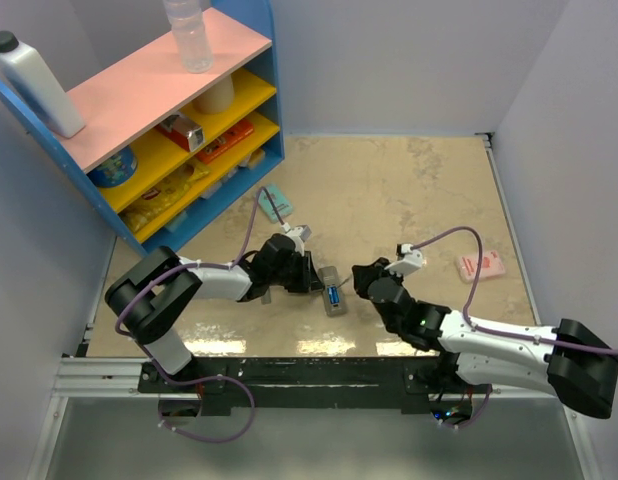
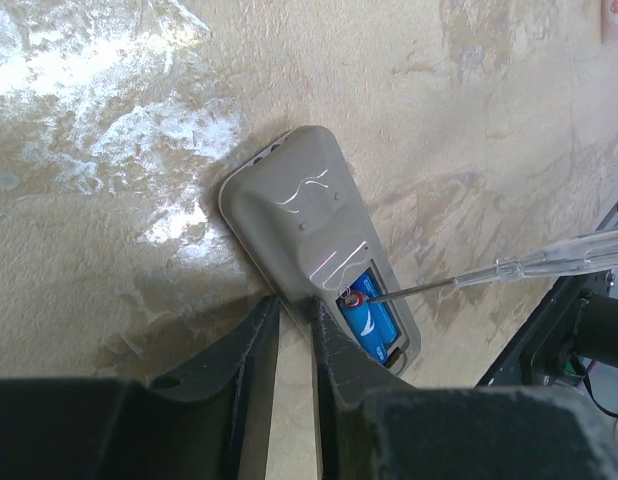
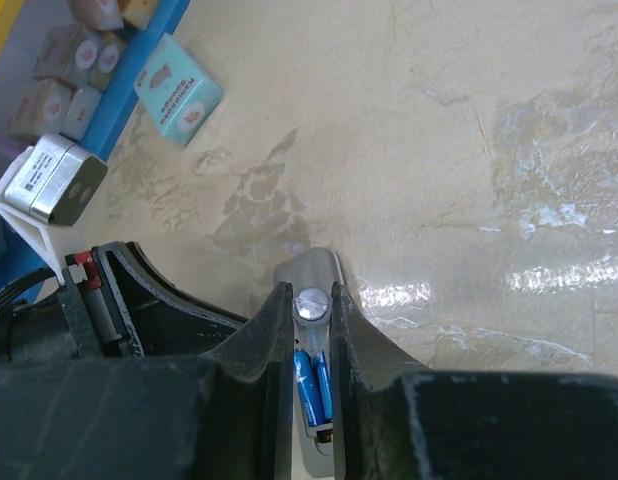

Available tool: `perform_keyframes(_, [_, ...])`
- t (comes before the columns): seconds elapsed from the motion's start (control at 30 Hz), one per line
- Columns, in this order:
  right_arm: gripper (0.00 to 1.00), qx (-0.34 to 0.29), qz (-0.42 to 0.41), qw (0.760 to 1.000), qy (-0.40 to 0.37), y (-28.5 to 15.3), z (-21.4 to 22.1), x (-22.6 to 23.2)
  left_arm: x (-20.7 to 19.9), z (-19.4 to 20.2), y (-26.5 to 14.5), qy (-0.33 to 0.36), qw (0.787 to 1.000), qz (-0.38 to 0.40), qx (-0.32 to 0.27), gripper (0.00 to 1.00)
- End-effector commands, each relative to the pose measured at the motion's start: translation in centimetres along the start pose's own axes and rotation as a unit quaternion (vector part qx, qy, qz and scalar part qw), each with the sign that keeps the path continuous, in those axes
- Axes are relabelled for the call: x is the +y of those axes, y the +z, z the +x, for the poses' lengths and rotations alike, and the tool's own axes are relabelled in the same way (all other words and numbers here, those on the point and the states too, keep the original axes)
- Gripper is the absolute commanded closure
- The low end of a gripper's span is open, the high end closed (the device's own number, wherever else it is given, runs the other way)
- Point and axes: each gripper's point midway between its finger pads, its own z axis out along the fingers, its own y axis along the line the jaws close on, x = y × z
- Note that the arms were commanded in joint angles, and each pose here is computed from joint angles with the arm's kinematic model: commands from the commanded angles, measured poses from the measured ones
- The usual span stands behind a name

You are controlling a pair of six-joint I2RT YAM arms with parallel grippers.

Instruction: Unload the batteries from the remote control

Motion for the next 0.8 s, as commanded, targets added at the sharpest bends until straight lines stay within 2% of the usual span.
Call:
perform_keyframes(0.0, [1.0,0.154,-0.006,0.985,-0.071,-2.1,6.0,-2.1,0.5,-0.1,1.0,0.016,1.0,-0.017,-0.004,0.76])
perform_keyframes(0.13, [1.0,0.132,-0.007,0.989,-0.072,-1.8,4.1,-1.3,0.5,-0.2,0.9,0.016,1.0,-0.019,-0.005,0.76])
perform_keyframes(0.53, [1.0,0.117,-0.01,0.989,-0.089,-0.7,1.4,0.6,0.4,-0.7,0.6,0.029,0.999,-0.028,-0.011,0.74])
perform_keyframes(0.77, [1.0,0.141,-0.022,0.986,-0.083,0.1,2.4,-0.4,0.3,-0.4,0.7,0.032,0.999,-0.023,-0.008,0.74])
